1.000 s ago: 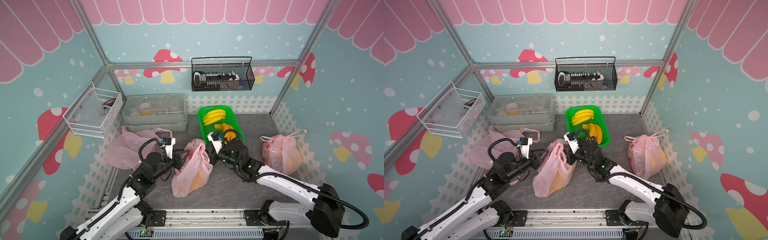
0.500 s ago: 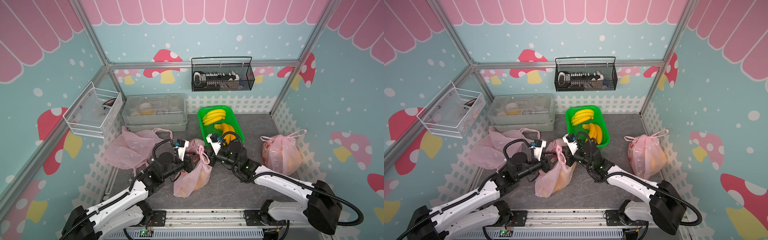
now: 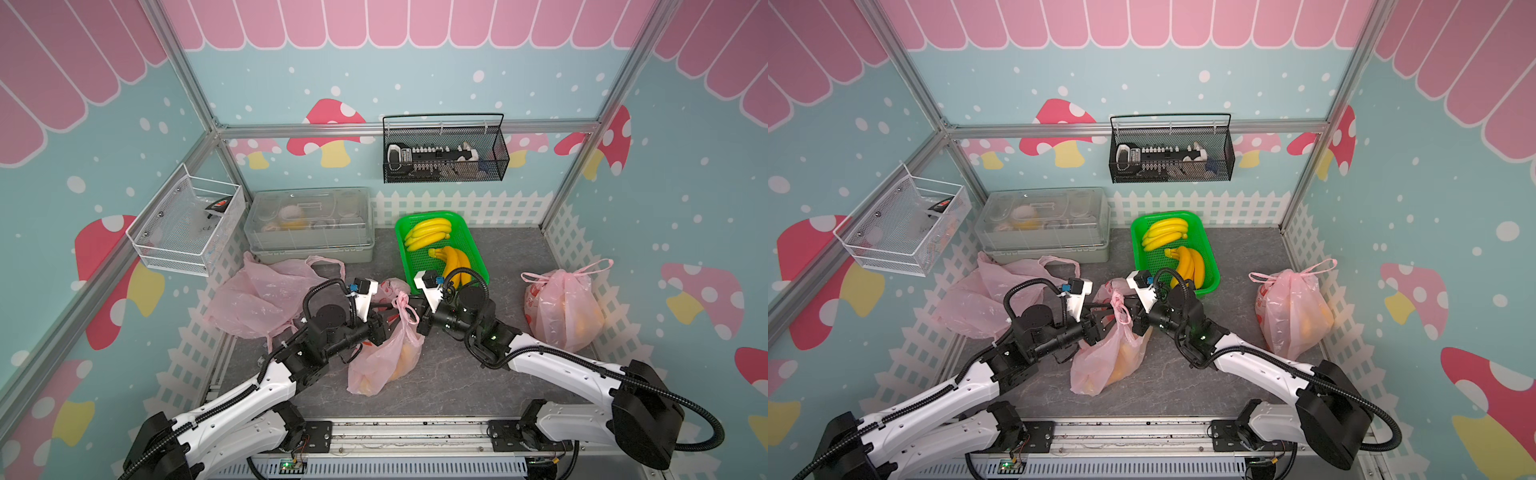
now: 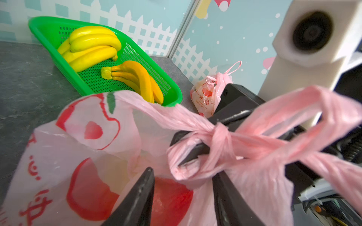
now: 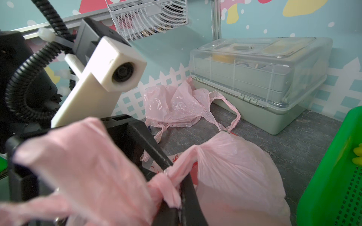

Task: Place the banana into a plastic bag & tie a knot
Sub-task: Cross the plastic bag at the center of the board.

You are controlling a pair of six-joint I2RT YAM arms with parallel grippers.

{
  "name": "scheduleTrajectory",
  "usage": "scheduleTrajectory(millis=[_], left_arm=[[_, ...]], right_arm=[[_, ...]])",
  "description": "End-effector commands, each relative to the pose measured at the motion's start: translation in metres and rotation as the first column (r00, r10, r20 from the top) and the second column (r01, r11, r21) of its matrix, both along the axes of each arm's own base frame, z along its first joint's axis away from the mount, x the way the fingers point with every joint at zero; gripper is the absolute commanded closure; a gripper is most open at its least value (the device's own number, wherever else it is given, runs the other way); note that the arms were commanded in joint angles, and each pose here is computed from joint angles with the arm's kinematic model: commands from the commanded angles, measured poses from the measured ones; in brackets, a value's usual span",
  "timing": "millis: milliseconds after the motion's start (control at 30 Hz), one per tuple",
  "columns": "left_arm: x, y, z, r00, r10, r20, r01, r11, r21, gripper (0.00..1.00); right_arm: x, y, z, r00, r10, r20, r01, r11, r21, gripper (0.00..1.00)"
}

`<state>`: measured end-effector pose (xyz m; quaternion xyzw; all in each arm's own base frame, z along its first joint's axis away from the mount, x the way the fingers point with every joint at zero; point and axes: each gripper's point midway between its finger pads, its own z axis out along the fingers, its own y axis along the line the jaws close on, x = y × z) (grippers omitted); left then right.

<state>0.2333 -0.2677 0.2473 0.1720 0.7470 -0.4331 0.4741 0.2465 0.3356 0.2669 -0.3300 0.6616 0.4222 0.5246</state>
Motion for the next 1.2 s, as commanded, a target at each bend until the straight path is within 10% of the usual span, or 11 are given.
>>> scheduleTrajectory(millis=[0, 600, 1167], left_arm=[[-0.015, -0.020, 0.017, 0.994, -0.107, 0.027, 0.108, 0.993, -0.044, 0.51], [-0.006, 0.038, 0.025, 0.990, 0.130, 0.056, -0.128, 0.991, -0.035, 0.41], [0.001, 0.028, 0.036, 1.000, 0.005, 0.017, -0.003, 0.993, -0.119, 0.58]], right_arm=[[0.003, 0.001, 0.012, 1.000, -0.006, 0.004, 0.005, 0.998, 0.061, 1.00], [0.002, 0.004, 0.008, 1.000, 0.024, -0.007, -0.023, 0.997, 0.068, 1.00], [0.001, 0.006, 0.006, 0.999, 0.035, -0.011, -0.034, 0.997, 0.063, 1.00]])
